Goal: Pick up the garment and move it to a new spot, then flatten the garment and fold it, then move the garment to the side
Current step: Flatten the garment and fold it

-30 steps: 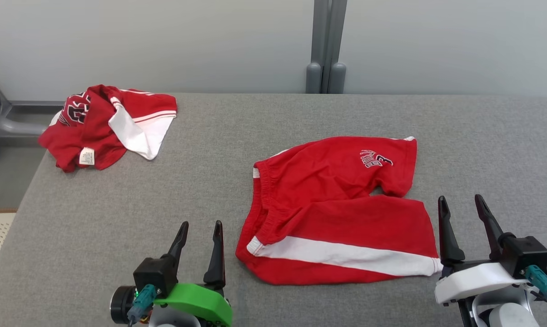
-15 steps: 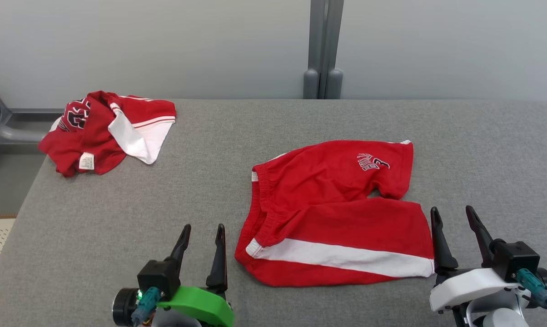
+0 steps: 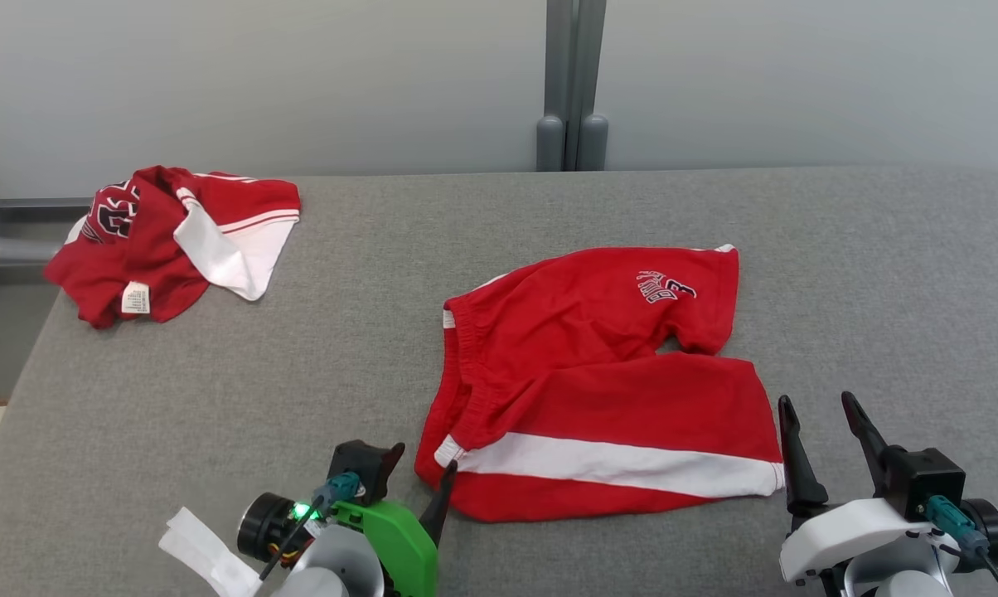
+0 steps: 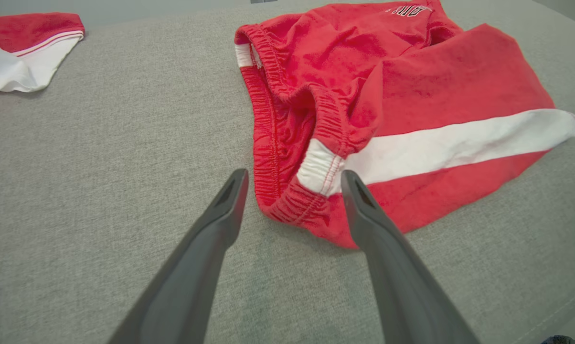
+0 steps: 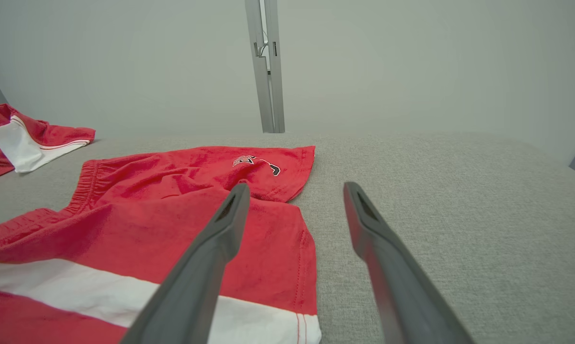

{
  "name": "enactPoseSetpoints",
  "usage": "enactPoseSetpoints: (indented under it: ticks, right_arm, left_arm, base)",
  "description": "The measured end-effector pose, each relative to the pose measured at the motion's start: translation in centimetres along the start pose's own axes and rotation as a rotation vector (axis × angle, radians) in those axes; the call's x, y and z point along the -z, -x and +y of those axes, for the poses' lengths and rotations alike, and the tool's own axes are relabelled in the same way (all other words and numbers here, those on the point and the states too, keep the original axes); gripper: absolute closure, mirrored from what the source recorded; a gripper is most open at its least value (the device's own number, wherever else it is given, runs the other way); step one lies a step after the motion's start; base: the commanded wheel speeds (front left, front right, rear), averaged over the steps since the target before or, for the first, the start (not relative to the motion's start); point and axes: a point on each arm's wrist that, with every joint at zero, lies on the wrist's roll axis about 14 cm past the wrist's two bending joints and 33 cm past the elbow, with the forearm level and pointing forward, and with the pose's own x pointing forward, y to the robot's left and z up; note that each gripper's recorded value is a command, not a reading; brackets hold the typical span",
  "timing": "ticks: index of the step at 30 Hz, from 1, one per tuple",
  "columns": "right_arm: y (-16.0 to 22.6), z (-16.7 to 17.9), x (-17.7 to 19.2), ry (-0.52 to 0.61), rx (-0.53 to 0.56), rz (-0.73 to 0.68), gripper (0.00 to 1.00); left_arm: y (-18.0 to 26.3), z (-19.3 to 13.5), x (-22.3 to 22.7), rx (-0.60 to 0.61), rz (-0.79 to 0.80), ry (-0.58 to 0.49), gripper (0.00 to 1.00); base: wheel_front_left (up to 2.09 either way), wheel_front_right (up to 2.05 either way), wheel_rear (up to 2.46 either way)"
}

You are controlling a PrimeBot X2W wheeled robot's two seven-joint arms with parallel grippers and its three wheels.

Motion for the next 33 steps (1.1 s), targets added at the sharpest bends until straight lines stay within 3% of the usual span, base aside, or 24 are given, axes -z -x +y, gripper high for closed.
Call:
enactPoseSetpoints:
  ticks: [15, 16, 17, 19, 24, 26, 28, 33]
  right_arm:
    - [1.2, -2.1, 2.7, 0.054, 0.056, 0.112, 0.00]
    - [1.2, -2.1, 2.9, 0.055, 0.057, 0.121, 0.00]
    - [1.3, -2.2, 3.2, 0.054, 0.057, 0.134, 0.00]
    - [1.4, -2.1, 4.1, 0.053, 0.057, 0.173, 0.00]
    - [1.3, -2.1, 6.4, 0.051, 0.051, 0.279, 0.00]
    - [0.9, -1.9, 7.0, 0.047, 0.045, 0.307, 0.00]
    - [0.5, -1.6, 7.8, 0.045, 0.034, 0.347, 0.00]
    - [0.5, -0.1, 10.5, 0.043, -0.016, 0.470, 0.00]
  left_arm:
    - [-2.2, -1.0, 1.0, 0.121, 0.130, -0.103, 0.00]
    - [-2.3, -1.0, 1.1, 0.125, 0.134, -0.106, 0.04]
    - [-2.3, -1.1, 1.2, 0.130, 0.139, -0.107, 0.25]
    - [-2.5, -1.1, 1.1, 0.136, 0.140, -0.110, 0.53]
    - [-2.8, -1.1, 0.8, 0.139, 0.122, -0.080, 0.76]
    - [-2.9, -1.0, 0.9, 0.138, 0.121, -0.072, 0.93]
    - [-2.9, -1.0, 0.7, 0.134, 0.110, -0.060, 1.00]
    - [-2.9, -0.8, 0.9, 0.124, 0.104, -0.036, 1.00]
  base:
    - [0.00, 0.00, 0.00]
    - [0.00, 0.00, 0.00]
    - [0.00, 0.00, 0.00]
    - [0.00, 0.00, 0.00]
    - [0.00, 0.00, 0.00]
    - [0.00, 0.00, 0.00]
    - [0.00, 0.00, 0.00]
    - [0.00, 0.00, 0.00]
